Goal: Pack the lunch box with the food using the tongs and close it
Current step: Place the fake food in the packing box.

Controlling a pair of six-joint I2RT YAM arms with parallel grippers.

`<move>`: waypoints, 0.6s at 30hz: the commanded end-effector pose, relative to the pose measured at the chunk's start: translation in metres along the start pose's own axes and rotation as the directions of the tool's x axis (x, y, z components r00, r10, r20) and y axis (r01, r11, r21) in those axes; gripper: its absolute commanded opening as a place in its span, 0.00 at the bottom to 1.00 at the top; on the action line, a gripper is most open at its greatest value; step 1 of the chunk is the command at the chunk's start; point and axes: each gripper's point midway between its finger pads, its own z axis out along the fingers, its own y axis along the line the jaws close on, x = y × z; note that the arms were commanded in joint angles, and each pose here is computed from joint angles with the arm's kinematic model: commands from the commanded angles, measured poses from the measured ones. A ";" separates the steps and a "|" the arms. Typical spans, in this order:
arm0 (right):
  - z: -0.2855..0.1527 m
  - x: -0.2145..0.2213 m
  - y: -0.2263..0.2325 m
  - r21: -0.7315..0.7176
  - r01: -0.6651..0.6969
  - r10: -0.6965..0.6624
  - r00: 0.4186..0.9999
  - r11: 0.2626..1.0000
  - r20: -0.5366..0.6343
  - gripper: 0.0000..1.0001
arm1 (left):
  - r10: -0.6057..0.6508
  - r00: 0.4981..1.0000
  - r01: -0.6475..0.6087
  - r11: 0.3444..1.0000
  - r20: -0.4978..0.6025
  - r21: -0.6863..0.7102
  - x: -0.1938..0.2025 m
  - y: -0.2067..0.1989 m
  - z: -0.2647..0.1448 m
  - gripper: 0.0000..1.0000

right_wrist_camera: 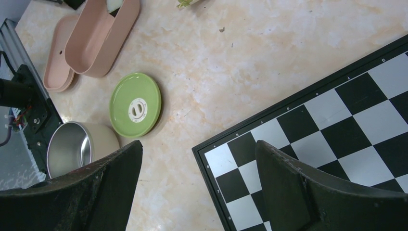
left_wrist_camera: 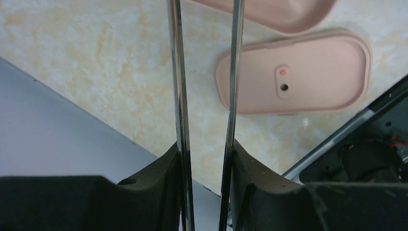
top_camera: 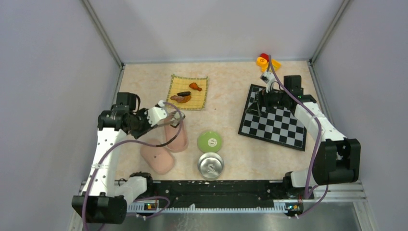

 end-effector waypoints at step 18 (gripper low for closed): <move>-0.003 -0.007 0.004 -0.015 0.038 -0.038 0.999 0.999 0.028 0.85 | 0.197 0.959 -0.187 0.980 -0.203 0.067 0.054 -0.012 0.024 0.25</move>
